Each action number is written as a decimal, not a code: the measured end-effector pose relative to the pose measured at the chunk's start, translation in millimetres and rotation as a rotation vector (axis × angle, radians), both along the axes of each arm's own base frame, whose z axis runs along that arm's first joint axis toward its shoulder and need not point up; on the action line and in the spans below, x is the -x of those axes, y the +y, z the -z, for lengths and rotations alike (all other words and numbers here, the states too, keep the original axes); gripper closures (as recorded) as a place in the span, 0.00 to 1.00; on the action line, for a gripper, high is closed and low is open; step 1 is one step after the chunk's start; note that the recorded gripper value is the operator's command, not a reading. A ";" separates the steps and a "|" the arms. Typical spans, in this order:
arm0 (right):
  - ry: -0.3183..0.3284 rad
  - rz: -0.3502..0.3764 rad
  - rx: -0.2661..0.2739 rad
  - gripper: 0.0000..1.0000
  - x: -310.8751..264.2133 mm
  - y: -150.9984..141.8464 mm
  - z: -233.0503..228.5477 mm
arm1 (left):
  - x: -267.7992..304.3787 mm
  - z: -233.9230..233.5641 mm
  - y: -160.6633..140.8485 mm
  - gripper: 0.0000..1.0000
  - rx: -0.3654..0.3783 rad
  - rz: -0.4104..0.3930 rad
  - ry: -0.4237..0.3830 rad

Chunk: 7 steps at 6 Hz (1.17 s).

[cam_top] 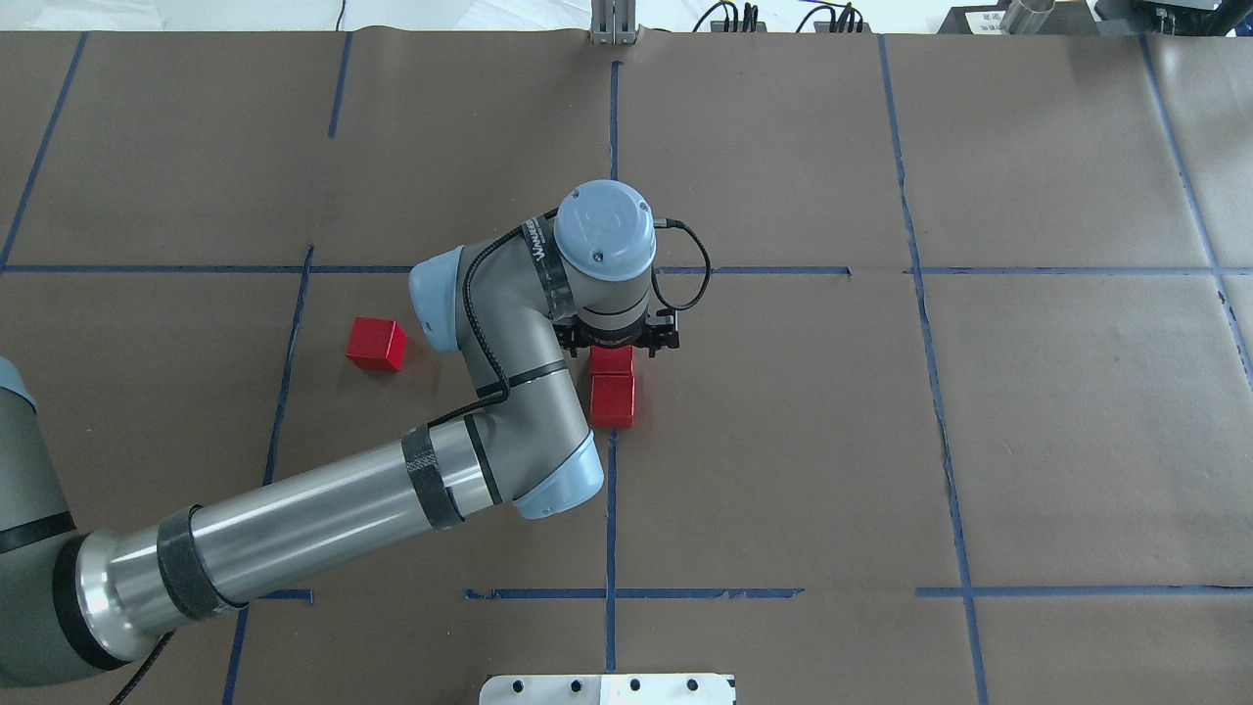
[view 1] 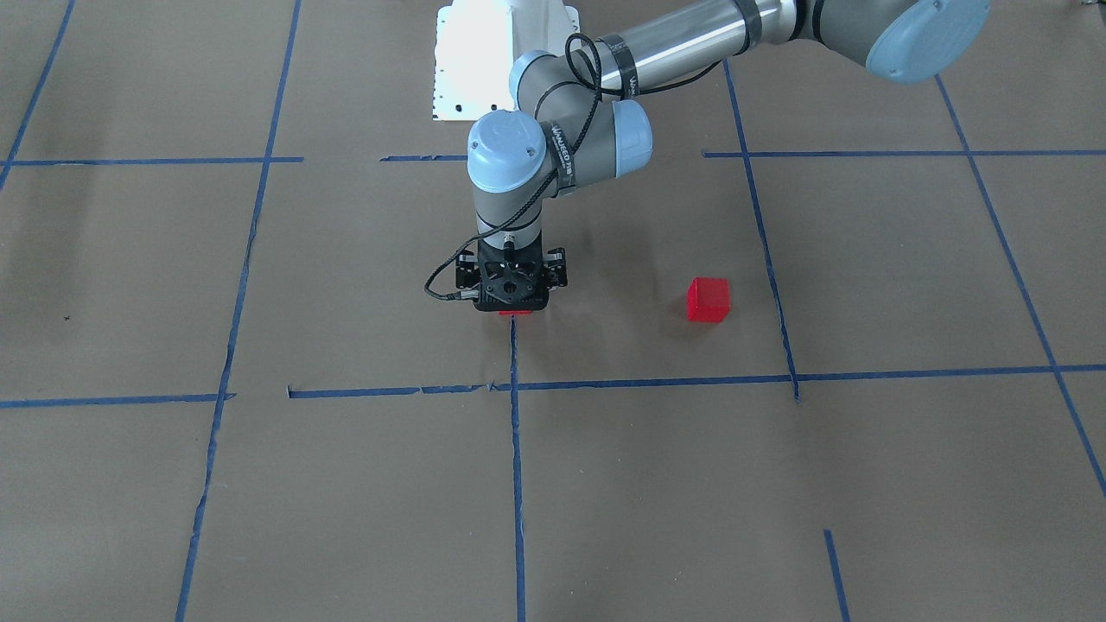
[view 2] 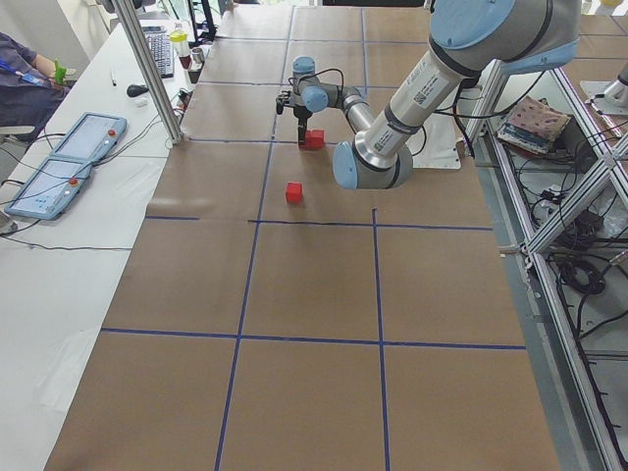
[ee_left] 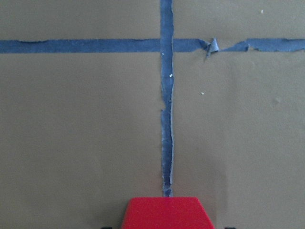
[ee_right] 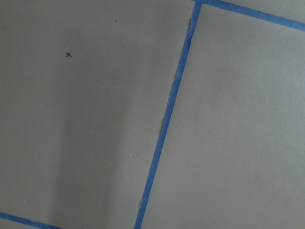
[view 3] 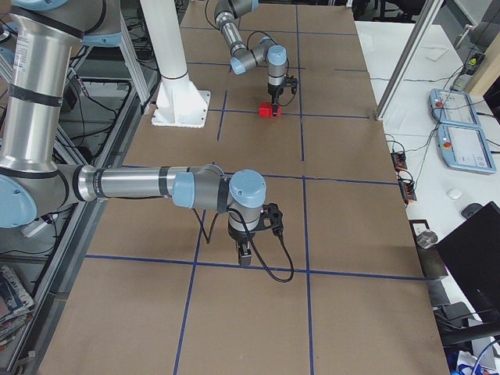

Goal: Form red blocks into L shape at center
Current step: 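Open the left gripper and move it to the last red block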

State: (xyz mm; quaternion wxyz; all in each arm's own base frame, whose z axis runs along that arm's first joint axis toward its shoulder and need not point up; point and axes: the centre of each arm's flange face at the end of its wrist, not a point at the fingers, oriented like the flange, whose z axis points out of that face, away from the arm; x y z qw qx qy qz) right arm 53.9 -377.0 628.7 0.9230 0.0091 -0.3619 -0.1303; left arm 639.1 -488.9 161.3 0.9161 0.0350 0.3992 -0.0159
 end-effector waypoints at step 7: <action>0.001 -0.001 0.004 0.00 0.5 -1.0 -1.1 | 234.2 -170.8 -53.0 0.00 -0.101 -0.124 -0.019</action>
